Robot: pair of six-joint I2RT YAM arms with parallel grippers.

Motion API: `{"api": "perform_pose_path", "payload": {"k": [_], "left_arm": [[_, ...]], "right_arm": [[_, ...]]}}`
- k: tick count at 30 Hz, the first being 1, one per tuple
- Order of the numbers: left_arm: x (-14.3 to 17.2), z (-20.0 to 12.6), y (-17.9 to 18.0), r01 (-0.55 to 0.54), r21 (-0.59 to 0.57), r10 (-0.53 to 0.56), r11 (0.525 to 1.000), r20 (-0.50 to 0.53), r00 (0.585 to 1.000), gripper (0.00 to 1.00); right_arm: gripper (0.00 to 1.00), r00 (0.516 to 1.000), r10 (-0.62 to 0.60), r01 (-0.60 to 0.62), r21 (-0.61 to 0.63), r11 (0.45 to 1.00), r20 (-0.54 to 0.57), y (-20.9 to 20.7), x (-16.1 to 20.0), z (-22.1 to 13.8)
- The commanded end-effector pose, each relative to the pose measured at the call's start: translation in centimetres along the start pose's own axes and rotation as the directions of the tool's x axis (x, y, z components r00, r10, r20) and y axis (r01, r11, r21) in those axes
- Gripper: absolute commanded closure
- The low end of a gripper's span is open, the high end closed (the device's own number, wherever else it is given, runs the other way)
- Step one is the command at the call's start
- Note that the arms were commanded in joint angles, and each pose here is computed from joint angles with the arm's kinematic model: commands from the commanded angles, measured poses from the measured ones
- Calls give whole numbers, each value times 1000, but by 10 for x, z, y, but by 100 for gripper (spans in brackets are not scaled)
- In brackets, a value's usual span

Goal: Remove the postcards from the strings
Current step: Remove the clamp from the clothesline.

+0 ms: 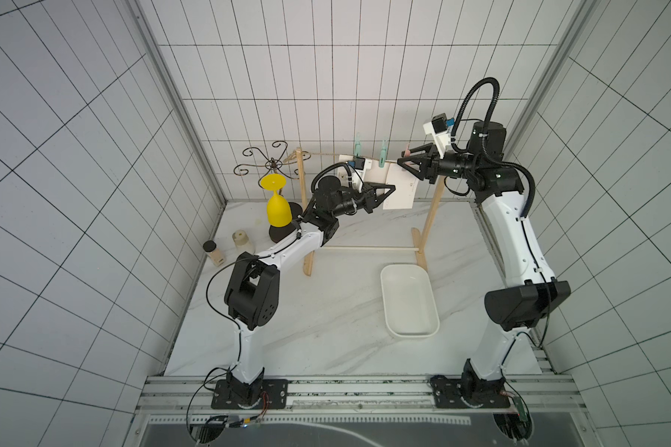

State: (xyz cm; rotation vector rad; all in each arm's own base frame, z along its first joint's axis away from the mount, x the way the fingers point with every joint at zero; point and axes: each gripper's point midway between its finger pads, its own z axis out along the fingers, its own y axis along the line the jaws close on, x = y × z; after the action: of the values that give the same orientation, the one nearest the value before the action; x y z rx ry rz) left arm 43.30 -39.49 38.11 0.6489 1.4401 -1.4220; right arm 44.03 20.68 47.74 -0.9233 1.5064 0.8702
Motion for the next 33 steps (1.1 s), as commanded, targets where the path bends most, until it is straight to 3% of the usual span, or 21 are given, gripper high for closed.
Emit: {"api": "perform_pose_path", "payload": {"k": [1, 19, 33], "left_arm": [[-5, 2, 0, -8, 9, 8, 1000, 5, 1000, 100], [1, 3, -2, -1, 31, 2, 1000, -26, 1000, 100], [1, 4, -3, 1, 40, 0, 999, -35, 999, 100]], "right_arm": [[63, 999, -32, 34, -66, 997, 28, 13, -13, -3], [57, 998, -14, 22, -153, 988, 58, 15, -15, -10], [69, 998, 6, 6, -197, 980, 57, 17, -11, -8]]}}
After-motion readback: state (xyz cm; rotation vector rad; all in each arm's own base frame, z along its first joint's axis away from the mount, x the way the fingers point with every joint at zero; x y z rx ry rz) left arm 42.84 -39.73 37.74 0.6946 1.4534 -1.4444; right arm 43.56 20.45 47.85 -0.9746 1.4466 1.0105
